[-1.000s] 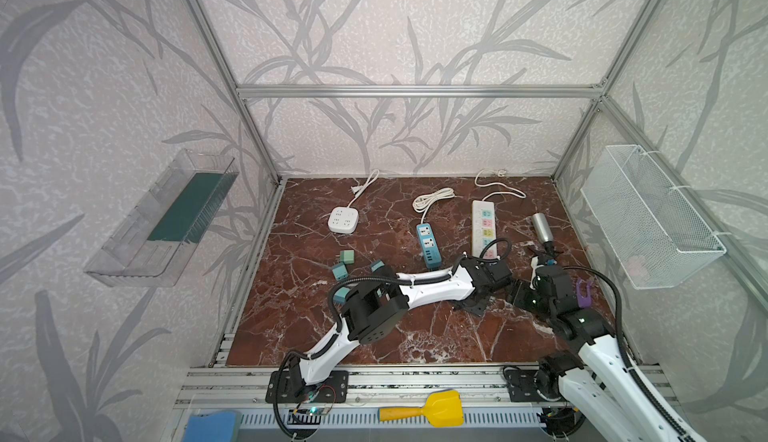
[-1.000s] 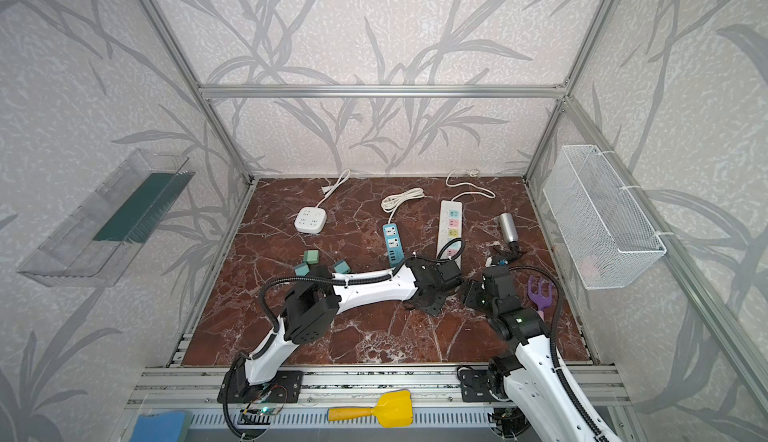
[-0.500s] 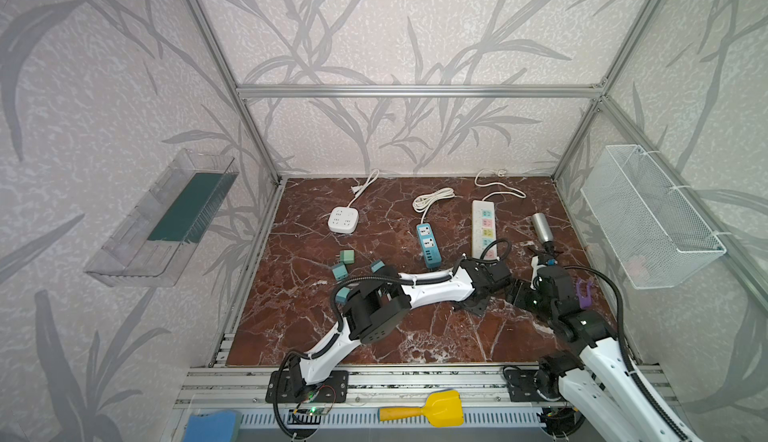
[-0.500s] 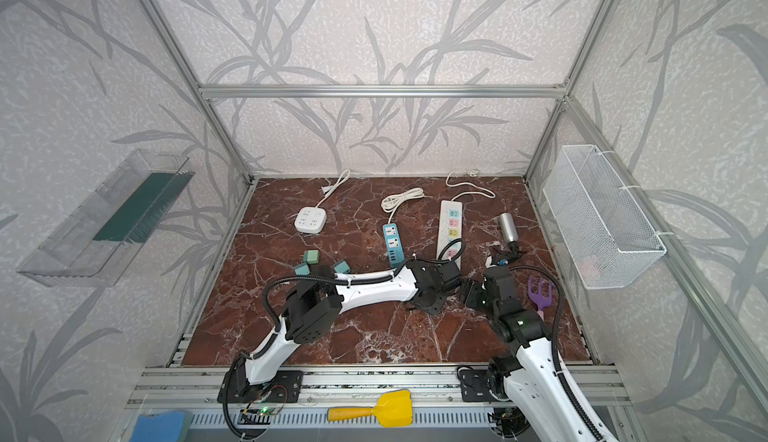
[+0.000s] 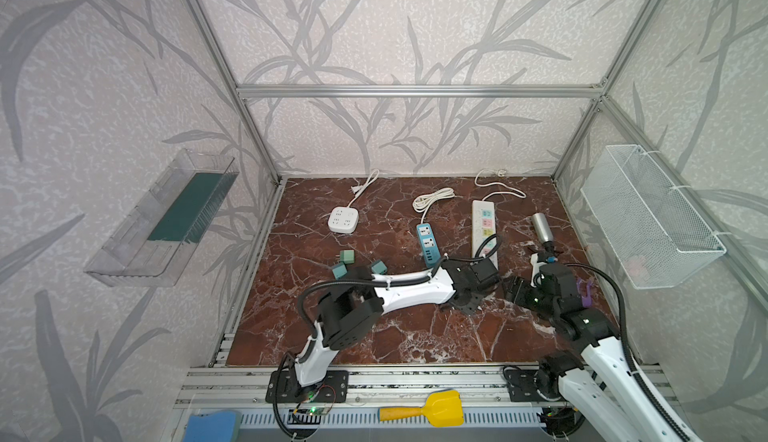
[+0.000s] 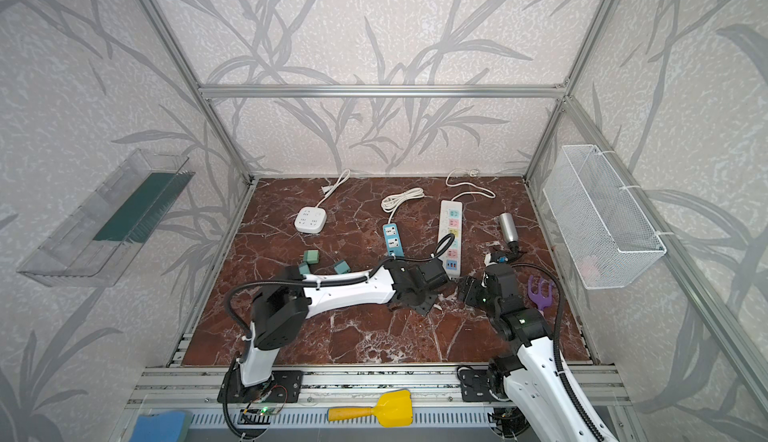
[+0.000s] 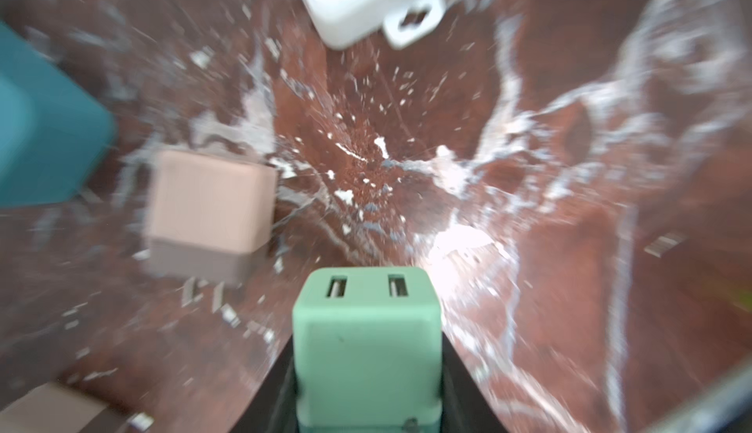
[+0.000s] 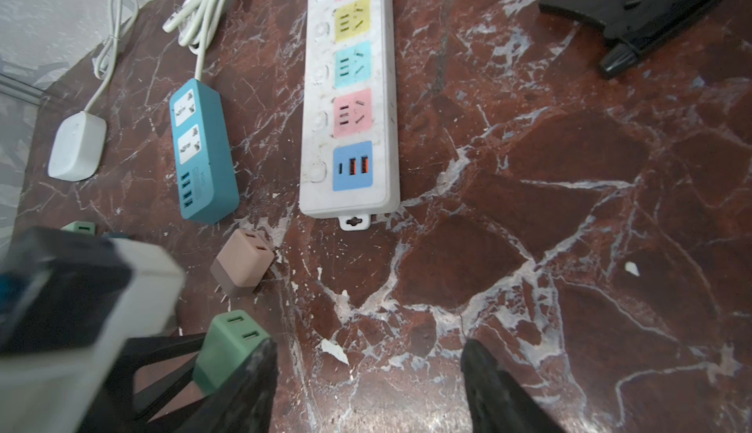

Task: Insert the plug
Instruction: 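Grasp the green adapter with the left gripper and lift it, then bring green adapter to right gripper while right gripper closes on it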

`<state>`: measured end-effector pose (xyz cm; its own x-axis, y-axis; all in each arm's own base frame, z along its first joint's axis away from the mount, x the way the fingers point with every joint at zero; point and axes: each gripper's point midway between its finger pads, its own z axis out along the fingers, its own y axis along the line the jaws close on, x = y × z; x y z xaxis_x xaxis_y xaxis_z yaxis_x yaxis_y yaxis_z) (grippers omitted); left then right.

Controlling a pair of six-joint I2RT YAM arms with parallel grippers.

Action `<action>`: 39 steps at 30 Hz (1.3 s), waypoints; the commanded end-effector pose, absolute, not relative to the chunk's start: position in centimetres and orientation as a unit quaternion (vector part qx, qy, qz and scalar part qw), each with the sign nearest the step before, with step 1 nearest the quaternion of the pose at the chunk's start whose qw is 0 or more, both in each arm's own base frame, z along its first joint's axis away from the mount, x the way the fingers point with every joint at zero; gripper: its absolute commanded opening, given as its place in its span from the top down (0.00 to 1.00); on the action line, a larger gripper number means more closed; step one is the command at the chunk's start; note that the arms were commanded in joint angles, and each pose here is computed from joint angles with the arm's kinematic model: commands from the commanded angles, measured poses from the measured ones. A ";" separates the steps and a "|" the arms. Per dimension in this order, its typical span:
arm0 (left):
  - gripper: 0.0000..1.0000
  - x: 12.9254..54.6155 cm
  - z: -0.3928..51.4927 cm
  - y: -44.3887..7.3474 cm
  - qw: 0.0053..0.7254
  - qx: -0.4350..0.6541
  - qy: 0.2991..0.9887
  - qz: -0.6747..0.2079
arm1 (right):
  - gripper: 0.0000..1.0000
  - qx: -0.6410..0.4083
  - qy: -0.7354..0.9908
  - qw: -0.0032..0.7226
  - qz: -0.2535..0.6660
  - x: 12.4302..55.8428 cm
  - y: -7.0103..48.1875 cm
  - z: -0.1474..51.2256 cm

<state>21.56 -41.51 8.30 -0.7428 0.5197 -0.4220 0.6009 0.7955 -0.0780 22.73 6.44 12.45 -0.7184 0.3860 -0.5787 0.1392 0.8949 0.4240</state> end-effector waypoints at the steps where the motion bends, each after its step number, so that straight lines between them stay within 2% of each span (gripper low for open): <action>1: 1.00 22.3 14.5 -42.1 0.280 0.316 0.889 -0.175 | 0.30 0.125 0.900 0.366 0.202 23.9 7.4 15.2; 7: 1.00 24.4 19.9 -37.8 0.446 0.317 0.823 -0.152 | 0.34 0.095 0.900 0.361 0.227 24.8 8.8 16.2; 12: 1.00 27.4 24.8 -33.5 0.609 0.268 0.731 -0.152 | 0.37 0.074 0.898 0.350 0.255 25.8 10.3 17.0; 16: 1.00 28.2 26.7 -31.1 0.689 0.285 0.657 -0.108 | 0.40 0.058 0.899 0.342 0.268 26.6 11.3 17.9; 23: 1.00 29.5 26.4 -29.1 0.693 0.330 0.637 -0.067 | 0.41 0.012 0.903 0.342 0.259 27.5 13.2 19.8; 27: 1.00 28.7 24.4 -29.3 0.680 0.360 0.630 -0.106 | 0.46 -0.025 0.905 0.338 0.259 27.7 15.1 20.6; 34: 1.00 27.2 22.6 -30.8 0.655 0.416 0.614 -0.147 | 0.59 -0.118 0.892 0.335 0.279 27.1 19.9 22.6; 39: 1.00 26.4 20.7 -31.7 0.619 0.453 0.620 -0.167 | 0.59 -0.171 0.877 0.327 0.307 26.5 23.0 24.0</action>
<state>27.19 -30.86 21.46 0.1532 0.3391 -0.9282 0.7172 0.6080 0.3405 26.85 21.46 22.40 -0.7568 -0.0485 -0.6519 -0.4233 0.7963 0.4321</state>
